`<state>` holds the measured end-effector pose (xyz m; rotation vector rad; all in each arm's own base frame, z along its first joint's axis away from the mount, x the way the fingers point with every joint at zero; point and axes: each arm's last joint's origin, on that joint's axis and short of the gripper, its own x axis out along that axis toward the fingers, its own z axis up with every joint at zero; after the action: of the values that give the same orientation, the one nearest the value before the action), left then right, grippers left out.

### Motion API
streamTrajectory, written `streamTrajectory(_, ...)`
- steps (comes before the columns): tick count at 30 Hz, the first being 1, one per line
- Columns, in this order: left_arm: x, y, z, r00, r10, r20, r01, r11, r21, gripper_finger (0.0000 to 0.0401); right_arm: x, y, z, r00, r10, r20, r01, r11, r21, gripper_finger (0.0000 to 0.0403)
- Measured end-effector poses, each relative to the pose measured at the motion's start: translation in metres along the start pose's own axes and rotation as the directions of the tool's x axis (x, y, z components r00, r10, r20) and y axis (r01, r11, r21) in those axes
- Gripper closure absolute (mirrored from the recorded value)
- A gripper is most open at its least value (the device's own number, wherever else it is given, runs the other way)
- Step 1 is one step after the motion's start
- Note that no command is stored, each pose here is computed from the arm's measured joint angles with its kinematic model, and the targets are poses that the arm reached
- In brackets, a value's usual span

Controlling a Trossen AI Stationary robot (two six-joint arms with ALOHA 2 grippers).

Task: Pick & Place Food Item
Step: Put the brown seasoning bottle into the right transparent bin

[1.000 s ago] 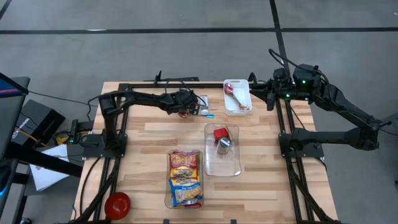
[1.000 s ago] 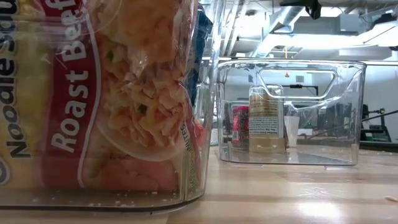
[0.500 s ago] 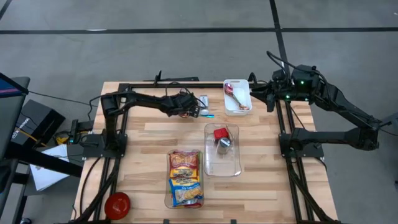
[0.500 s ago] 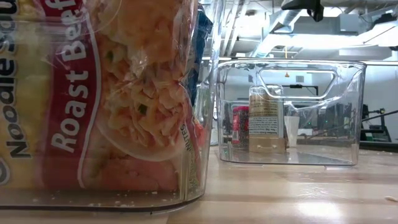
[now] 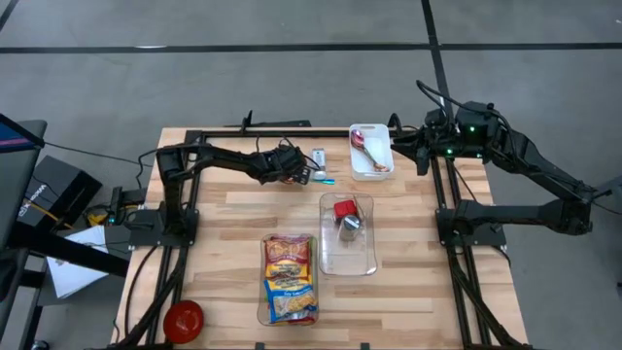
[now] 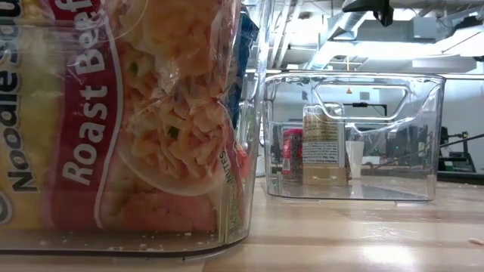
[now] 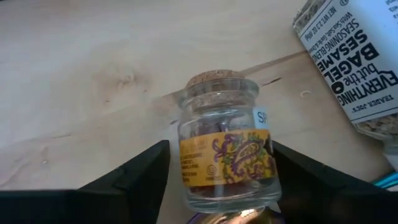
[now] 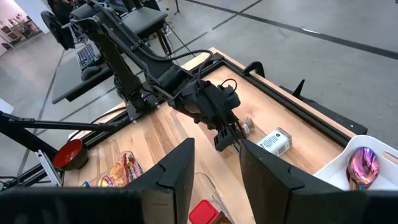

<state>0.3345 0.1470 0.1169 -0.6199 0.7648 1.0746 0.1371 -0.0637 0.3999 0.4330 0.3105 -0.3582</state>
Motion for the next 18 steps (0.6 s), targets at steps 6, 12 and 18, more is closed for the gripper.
streamTrajectory(6, 0.0, 0.0, 0.0, 1.0, -0.005, -0.007, 0.005, 1.0, 0.0, 0.0216, 0.0, 0.0, 0.0, 1.0, 0.0, 0.0, 0.0, 1.0, 0.0, 0.028)
streamTrajectory(12, -0.004, -0.004, -0.003, 1.0, -0.026, -0.016, 0.026, 1.0, 0.01, 0.0216, 0.0, 0.0, 0.0, 1.0, 0.0, 0.0, 0.0, 1.0, 0.0, 0.0281)
streamTrajectory(18, -0.018, -0.006, 0.001, 0.995, -0.092, -0.043, 0.093, 0.995, 0.022, 0.0216, 0.0, 0.0, 0.0, 1.0, 0.0, -0.001, 0.0, 1.0, 0.001, 0.0281)
